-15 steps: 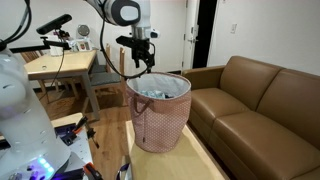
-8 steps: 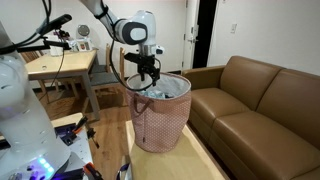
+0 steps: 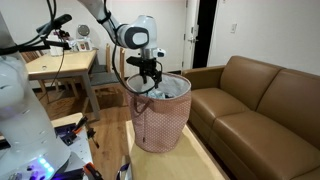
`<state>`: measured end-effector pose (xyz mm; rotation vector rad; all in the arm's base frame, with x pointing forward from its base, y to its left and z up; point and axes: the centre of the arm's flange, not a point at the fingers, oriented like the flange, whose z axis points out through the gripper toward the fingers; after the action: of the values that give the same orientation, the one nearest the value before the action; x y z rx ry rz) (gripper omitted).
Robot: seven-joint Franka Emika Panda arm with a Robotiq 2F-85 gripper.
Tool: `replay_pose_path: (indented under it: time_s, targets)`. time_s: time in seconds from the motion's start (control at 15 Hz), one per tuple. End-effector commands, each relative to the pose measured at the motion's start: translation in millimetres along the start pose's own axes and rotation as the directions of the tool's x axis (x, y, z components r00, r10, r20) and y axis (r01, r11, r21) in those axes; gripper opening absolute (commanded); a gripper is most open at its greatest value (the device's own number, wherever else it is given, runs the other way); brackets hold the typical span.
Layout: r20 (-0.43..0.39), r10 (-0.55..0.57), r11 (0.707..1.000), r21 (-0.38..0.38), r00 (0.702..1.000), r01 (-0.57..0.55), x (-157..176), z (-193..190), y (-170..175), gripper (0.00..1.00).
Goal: Remove the green cloth from the open bag
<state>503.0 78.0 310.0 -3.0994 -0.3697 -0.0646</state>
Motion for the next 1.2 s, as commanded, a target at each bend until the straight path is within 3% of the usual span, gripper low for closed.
replay_pose_path:
  time_s: [0.0,0.4,0.6,0.8,1.13]
  targets:
    - [0.019,-0.049,0.998,-0.025,0.999,0.049,30.8,31.0,-19.7,1.0]
    - [0.092,-0.157,0.981,-0.1,0.983,0.166,63.1,112.3,-43.6,1.0]
    - [0.088,-0.142,0.969,-0.189,0.986,0.157,76.5,145.8,-47.0,1.0]
    - [0.087,-0.145,0.96,-0.23,0.986,0.161,87.1,166.4,-47.9,1.0]
    - [0.077,-0.181,0.963,-0.188,0.981,0.192,97.8,192.9,-50.2,1.0]
